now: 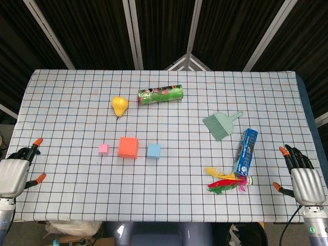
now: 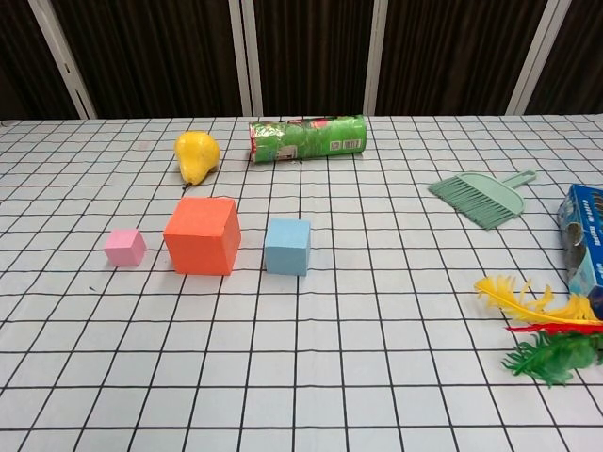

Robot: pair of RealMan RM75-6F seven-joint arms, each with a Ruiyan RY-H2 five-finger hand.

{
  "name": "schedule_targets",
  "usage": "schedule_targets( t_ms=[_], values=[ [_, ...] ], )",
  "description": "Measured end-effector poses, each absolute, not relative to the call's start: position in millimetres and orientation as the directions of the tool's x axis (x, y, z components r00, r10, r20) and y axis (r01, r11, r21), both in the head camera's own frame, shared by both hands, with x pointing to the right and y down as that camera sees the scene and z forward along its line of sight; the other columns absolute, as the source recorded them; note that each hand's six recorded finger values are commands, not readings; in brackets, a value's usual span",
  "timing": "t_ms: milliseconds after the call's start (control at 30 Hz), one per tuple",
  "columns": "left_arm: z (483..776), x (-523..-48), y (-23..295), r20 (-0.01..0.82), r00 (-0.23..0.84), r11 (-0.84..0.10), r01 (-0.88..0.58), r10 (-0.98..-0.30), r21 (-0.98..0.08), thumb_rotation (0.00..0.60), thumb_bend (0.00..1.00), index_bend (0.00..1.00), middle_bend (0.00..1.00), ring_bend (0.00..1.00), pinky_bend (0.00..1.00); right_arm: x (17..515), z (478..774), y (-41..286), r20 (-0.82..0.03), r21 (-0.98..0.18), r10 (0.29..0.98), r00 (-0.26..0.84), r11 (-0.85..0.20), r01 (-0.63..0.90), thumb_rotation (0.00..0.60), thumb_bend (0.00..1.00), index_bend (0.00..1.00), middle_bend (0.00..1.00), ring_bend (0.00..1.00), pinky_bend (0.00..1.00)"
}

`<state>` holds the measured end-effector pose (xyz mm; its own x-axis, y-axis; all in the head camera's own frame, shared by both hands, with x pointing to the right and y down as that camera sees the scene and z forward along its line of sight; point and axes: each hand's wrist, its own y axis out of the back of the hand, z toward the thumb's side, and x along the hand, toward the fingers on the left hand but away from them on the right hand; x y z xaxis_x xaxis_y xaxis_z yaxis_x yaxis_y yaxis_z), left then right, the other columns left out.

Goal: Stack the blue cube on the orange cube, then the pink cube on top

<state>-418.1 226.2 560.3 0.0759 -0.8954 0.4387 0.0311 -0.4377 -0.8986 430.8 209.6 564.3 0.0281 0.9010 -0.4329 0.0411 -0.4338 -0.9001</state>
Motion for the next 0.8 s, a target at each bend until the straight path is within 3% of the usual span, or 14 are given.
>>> schedule_targets(
  t_ms=[133, 533, 800],
  values=[
    [565, -378, 212, 0.478, 0.148, -0.474, 0.068, -0.866, -0.878, 0.6, 0.17, 0.1, 0.58, 0.48, 0.58, 429, 567, 210, -0.442, -0.896, 0.897, 0.032, -0.443, 0.035, 0.6, 0.19, 0.08, 0.07, 0.08, 0.16],
    [598, -289, 184, 0.616, 0.2, -0.593, 0.165, -0.762, -0.788, 0.6, 0.15, 0.14, 0.64, 0.55, 0.63, 433, 569, 208, -0.447, -0.893, 0.894, 0.024, -0.448, 0.045, 0.6, 0.19, 0.08, 0.07, 0.08, 0.16],
    [617, -205, 174, 0.626, 0.257, -0.604, 0.166, -0.736, -0.779, 0.6, 0.16, 0.19, 0.66, 0.56, 0.63, 439, 569, 206, -0.45, -0.891, 0.893, 0.009, -0.45, 0.053, 0.6, 0.19, 0.08, 0.07, 0.08, 0.16]
  ],
)
